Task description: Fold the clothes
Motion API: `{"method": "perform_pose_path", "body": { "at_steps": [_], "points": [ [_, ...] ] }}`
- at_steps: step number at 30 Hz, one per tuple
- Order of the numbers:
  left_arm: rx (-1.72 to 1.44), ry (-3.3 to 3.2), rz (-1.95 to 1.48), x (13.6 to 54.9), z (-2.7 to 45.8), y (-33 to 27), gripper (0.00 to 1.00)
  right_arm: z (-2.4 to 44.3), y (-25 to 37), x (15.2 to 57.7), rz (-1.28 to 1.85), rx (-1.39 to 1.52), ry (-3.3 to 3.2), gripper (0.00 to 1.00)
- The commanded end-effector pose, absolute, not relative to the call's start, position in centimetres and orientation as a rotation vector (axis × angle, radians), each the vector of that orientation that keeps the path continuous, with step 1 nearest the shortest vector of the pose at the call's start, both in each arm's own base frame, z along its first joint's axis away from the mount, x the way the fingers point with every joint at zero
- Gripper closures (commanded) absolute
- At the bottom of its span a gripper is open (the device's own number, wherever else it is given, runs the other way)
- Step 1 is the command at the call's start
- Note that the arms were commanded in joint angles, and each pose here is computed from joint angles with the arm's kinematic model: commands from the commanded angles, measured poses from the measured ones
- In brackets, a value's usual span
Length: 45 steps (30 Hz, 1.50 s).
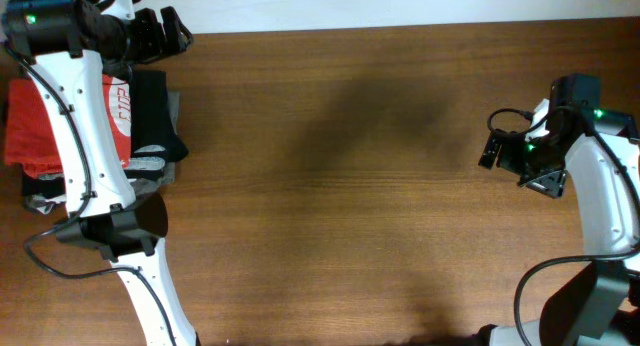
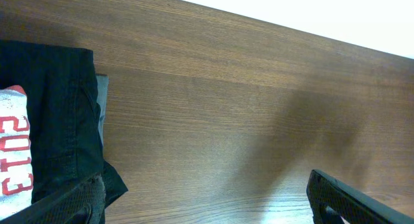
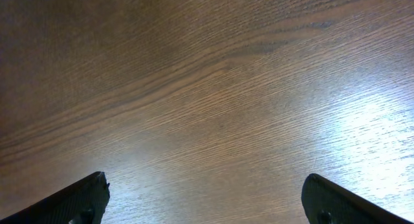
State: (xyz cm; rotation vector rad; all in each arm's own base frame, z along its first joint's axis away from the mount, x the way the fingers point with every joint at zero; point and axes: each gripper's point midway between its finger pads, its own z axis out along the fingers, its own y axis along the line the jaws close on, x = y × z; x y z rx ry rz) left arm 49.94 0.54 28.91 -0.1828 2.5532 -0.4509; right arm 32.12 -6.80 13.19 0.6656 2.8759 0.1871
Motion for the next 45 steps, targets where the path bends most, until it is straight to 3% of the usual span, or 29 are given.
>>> {"method": "perform_pose_path", "body": {
  "at_steps": [1,11,17,25,30,34,39,45],
  "points": [
    [-0.182,2.555,-0.434,50.1,28.7,0.8,0.01,16.3,-6.6,32.3,0.161,0.632,2.779,0.01],
    [-0.182,2.554,-0.434,50.1,28.8,0.8,0.01,28.7,0.3,28.2,0.209,0.267,2.42,0.01],
    [-0.182,2.555,-0.434,50.1,28.7,0.8,0.01,34.7,4.0,22.6,0.293,0.058,2.187,0.01],
    [-0.182,2.555,-0.434,50.1,28.7,0.8,0.01,40.3,3.7,13.3,0.314,-0.042,1.839,0.01],
    [-0.182,2.555,-0.434,50.1,28.7,0.8,0.01,40.1,3.1,8.4,0.32,-0.052,1.691,0.01],
    [-0.182,2.555,-0.434,50.1,28.7,0.8,0.01,37.9,2.8,7.0,0.317,-0.051,1.648,0.01],
    [-0.182,2.555,-0.434,50.1,28.7,0.8,0.01,34.9,3.0,8.5,0.319,-0.052,1.622,0.01],
    [-0.182,2.555,-0.434,50.1,28.7,0.8,0.01,32.2,3.7,14.0,0.32,-0.054,1.58,0.01]
  ]
}}
